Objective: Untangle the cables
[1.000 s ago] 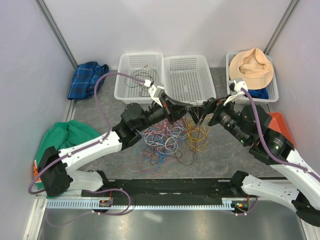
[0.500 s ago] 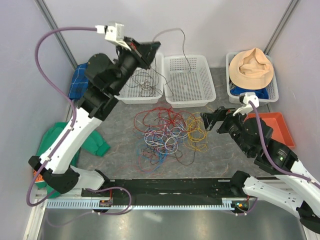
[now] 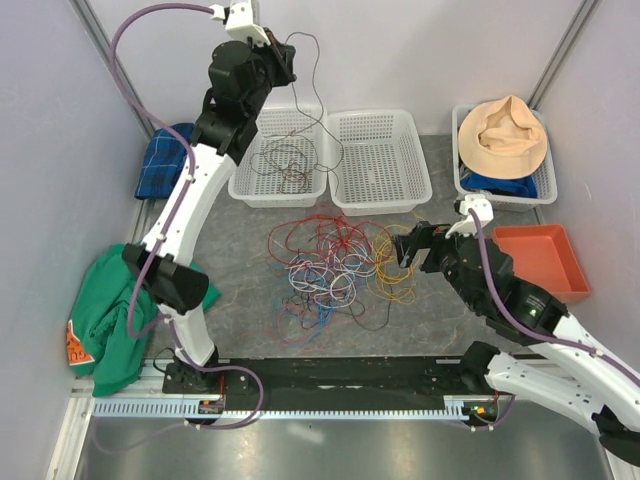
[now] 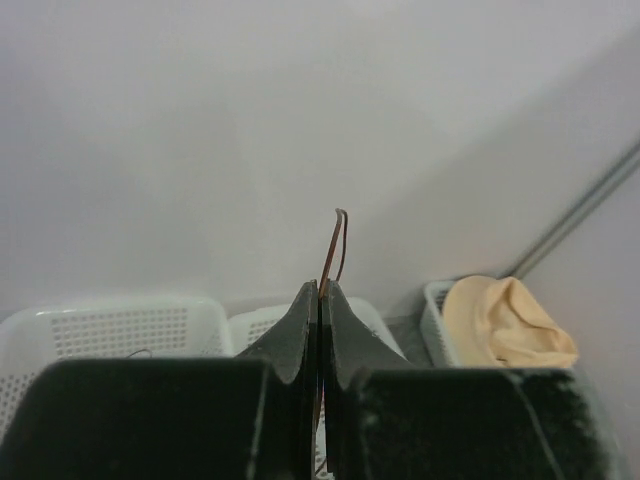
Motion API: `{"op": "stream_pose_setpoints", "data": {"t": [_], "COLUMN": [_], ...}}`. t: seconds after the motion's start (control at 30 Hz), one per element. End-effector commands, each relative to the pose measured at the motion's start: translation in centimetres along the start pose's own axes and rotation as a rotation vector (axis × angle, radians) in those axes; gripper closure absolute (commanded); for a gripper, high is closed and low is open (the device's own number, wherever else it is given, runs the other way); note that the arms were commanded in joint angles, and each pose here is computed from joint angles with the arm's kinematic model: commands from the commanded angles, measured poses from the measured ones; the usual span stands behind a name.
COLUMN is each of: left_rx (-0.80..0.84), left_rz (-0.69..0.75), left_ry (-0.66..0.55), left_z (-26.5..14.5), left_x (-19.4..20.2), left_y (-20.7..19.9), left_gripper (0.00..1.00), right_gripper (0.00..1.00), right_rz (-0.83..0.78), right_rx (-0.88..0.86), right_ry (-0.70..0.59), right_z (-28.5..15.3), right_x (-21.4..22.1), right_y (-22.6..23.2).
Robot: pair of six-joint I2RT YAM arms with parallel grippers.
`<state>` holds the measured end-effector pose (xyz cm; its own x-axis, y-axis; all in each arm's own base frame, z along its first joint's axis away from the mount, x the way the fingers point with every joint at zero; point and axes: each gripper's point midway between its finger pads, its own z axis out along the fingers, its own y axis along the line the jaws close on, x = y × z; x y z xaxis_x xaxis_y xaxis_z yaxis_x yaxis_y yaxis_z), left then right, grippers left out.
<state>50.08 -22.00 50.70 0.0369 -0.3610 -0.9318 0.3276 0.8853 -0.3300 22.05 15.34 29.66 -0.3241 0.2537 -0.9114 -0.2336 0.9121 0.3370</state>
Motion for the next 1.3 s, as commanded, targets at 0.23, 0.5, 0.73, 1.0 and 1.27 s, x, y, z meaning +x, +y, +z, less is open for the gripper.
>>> {"op": "stream_pose_setpoints", "data": {"t": [0.23,0.5,0.73,1.0,1.27], "left_rx": [-0.190,-0.223,-0.344,-0.315,-0.192], "left_rz": [-0.015,0.042,0.071,-0.023,-0.120], "left_ry": [0.036,0.127,0.191,0.129,0.255], "left_z": [6.3,6.7,3.9,0.4,-7.0], "left_x": [4.8,9.3,11.5,6.3,10.7], "left_y": [10.9,13.1,15.7,12.7,5.0], "left_gripper": [0.98,0.98,0.50,0.00,0.00], "right_gripper": [0.02,0.02,0.02,0.02,0.02], "right_rz": [-0.059,-0.090,-0.077,-0.011,0.019], "right_rx": [0.013,0.013,0.000,-0.016,-0.024], "right_ry": [0.035,0.073,0.080,0.037,0.052], "right_z": [3.5,5.3,5.3,3.5,3.0], "right_x": [2.9,4.6,4.8,3.9,5.0], "right_y": [0.7,1.2,1.4,0.8,0.4]}}
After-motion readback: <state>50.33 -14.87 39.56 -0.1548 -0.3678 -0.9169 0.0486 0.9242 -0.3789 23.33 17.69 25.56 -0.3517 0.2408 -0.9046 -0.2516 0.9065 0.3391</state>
